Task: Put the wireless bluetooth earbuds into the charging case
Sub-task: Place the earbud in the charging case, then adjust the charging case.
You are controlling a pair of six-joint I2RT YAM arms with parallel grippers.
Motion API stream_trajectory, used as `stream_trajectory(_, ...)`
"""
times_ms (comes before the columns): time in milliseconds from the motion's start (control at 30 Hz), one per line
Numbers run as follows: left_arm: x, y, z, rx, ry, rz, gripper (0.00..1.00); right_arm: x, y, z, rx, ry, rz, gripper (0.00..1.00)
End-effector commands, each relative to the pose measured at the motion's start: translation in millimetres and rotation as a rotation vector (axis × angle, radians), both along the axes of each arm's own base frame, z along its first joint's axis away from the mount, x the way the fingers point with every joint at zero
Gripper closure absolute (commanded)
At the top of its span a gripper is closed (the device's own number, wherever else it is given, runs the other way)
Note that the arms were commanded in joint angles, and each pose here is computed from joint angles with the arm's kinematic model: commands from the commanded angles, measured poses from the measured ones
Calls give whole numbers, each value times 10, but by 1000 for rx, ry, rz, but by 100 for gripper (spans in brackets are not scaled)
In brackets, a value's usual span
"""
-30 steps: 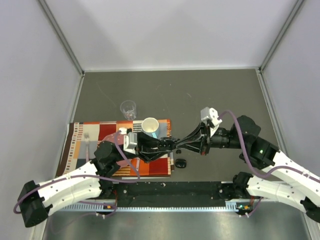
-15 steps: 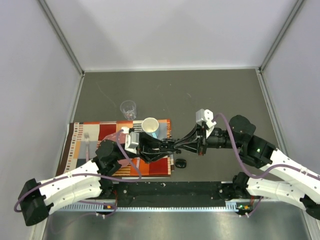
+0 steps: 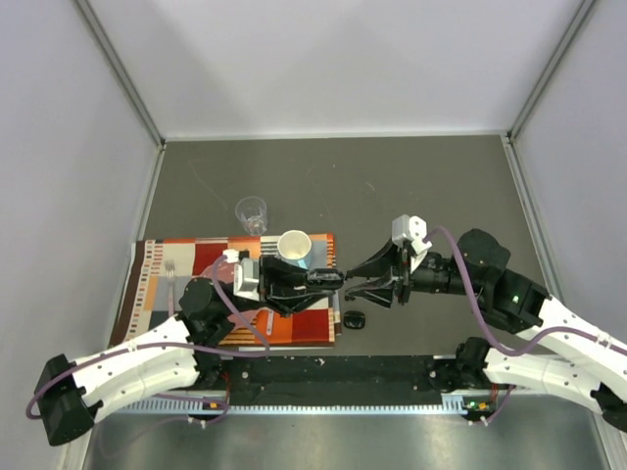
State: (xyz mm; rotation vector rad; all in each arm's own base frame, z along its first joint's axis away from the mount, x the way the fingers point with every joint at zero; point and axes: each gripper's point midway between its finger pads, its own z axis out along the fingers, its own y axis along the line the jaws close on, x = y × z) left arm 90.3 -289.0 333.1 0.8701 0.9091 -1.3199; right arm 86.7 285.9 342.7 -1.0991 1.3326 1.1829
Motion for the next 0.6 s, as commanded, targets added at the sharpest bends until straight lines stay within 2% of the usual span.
stream_trajectory(0, -85, 106, 295, -107, -62, -5, 100, 22, -39, 163, 41, -10, -34, 59)
stream_trajectory(233, -75, 110, 279, -100, -69, 5, 100, 29, -162, 346, 128, -17, -85, 55)
stream_trajectory(367, -33, 145, 228, -92, -66, 42, 100, 96, -248, 383, 172, 6, -154, 39)
stream_trajectory(567, 71, 206, 302, -111, -78, 120, 100, 298, -468, 315, 190, 120, -342, 28)
